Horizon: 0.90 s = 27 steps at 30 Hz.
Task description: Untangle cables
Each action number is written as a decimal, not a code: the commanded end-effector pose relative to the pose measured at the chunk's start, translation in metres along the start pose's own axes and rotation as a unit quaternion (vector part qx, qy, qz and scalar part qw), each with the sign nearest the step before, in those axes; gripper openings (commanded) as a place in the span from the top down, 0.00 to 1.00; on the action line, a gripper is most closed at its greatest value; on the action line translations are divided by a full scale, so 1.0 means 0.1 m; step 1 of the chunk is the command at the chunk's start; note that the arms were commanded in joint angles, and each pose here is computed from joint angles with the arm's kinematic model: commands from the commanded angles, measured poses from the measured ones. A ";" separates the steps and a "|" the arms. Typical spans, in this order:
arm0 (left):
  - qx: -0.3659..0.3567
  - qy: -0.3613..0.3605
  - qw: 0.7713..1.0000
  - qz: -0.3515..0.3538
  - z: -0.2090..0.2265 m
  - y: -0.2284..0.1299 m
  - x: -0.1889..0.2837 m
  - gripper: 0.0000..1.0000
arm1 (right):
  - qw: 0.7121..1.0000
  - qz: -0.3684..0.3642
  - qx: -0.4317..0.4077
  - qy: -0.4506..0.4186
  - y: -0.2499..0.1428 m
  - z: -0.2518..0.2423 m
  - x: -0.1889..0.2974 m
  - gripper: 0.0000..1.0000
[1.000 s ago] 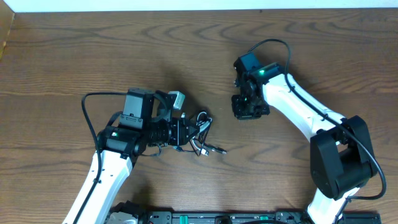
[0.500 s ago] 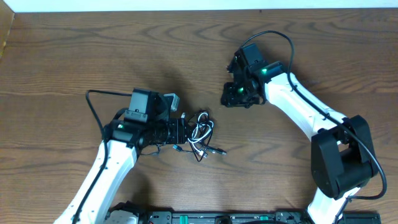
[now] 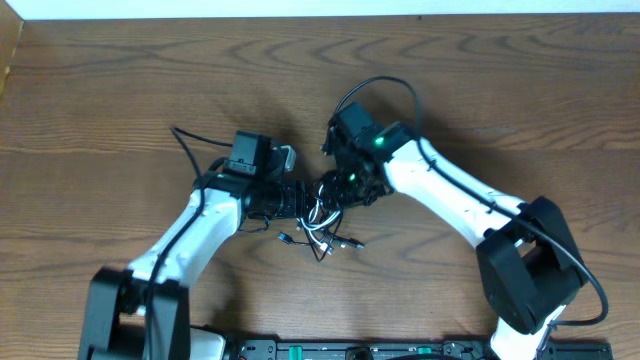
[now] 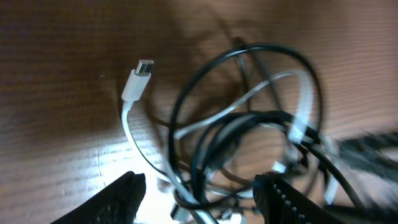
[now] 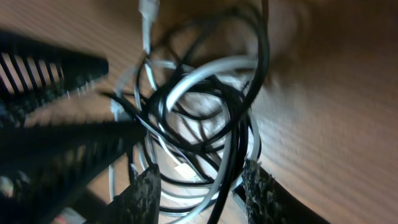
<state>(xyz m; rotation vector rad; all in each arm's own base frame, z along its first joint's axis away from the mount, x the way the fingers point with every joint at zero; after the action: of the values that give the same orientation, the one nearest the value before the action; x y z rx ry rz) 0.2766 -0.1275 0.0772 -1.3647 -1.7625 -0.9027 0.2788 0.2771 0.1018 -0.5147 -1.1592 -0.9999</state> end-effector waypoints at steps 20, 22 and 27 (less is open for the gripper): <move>0.029 -0.046 0.995 0.081 0.00 -0.18 -0.26 0.92 | 0.996 0.004 -0.023 -0.083 -0.36 -0.39 -0.45 0.66; 0.030 -0.044 0.995 0.083 0.00 -0.20 -0.26 0.92 | 0.997 -0.001 -0.025 -0.072 -0.33 -0.37 -0.45 0.66; 0.035 -0.040 0.994 0.091 0.02 -0.23 -0.26 0.93 | 0.999 -0.013 -0.019 0.043 -0.24 -0.11 -0.44 0.62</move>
<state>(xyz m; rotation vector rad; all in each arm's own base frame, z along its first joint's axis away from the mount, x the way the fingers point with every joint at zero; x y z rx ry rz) 0.2663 -0.1397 0.0545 -1.4728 -1.7018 -0.7289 0.2675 0.2590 0.0442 -0.5753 -1.2202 -1.0272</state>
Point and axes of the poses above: each gripper's point midway between its finger pads, its own x axis back along the fingers, its own z axis along the line the jaws close on, y = z × x, the point moved 4 cm from there along x, back along the fingers, and after that the axes turned 12 degrees about x, right-handed, at the moved point
